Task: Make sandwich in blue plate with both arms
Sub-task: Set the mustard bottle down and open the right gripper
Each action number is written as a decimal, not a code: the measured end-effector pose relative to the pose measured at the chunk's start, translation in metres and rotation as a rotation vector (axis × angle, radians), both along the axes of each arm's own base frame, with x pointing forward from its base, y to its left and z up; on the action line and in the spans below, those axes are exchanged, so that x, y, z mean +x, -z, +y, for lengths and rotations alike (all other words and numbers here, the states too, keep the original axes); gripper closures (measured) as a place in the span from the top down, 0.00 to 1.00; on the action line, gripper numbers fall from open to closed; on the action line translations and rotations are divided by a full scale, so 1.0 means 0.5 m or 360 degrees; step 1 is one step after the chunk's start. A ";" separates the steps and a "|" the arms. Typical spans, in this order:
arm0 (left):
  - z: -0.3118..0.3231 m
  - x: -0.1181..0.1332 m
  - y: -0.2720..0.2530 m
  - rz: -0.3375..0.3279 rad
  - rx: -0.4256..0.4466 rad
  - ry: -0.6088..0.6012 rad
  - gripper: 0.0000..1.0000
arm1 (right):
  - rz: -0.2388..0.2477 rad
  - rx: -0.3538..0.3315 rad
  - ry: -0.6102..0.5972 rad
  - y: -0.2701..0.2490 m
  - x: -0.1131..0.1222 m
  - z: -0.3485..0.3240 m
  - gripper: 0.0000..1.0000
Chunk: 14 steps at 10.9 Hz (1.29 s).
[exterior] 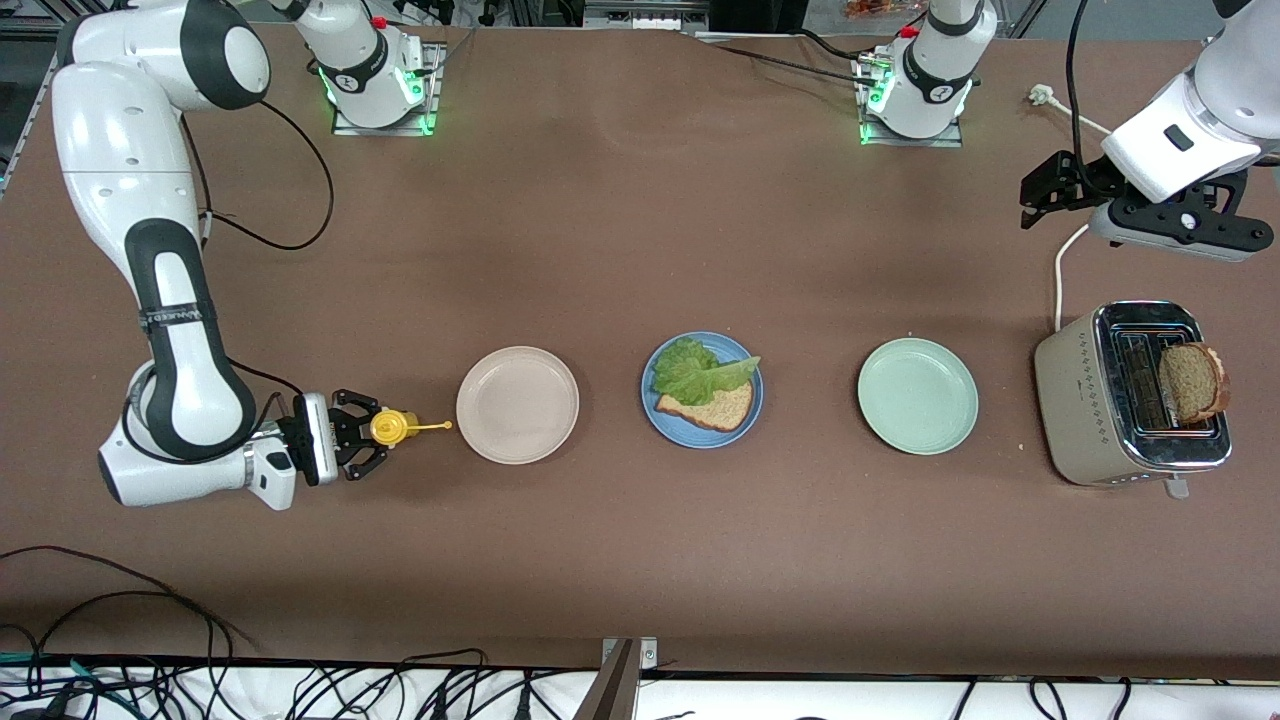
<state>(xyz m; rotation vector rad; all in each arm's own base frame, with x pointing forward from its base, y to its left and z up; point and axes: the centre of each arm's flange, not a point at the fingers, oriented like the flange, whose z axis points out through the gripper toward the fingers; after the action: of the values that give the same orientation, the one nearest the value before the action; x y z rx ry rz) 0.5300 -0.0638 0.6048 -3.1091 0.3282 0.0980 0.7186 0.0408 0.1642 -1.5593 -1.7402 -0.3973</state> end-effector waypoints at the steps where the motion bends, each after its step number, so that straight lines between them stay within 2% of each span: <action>1: 0.000 0.000 0.000 0.0000 0.0000 0.0000 1.00 | 0.0000 0.0042 0.0002 0.024 -0.004 -0.001 0.32; 6: 0.000 0.000 0.000 0.0000 0.0000 0.0000 1.00 | -0.0059 0.0262 0.0022 0.092 -0.014 -0.009 0.32; 10: 0.000 0.000 0.000 0.0000 0.0000 0.0000 1.00 | -0.0067 0.0278 0.0028 0.095 -0.014 -0.011 0.30; 11: 0.000 0.000 0.000 0.0000 0.0000 0.0000 1.00 | -0.0068 0.0278 0.0032 0.095 -0.014 -0.015 0.33; 14: 0.000 0.000 0.000 0.0000 0.0000 0.0000 1.00 | -0.0072 0.0278 0.0047 0.094 -0.012 -0.029 0.70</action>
<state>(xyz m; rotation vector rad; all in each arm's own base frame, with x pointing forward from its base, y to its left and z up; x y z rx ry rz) 0.5300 -0.0638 0.6049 -3.1091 0.3283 0.0978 0.7125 0.0263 0.1173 -1.4625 -1.6702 -0.5872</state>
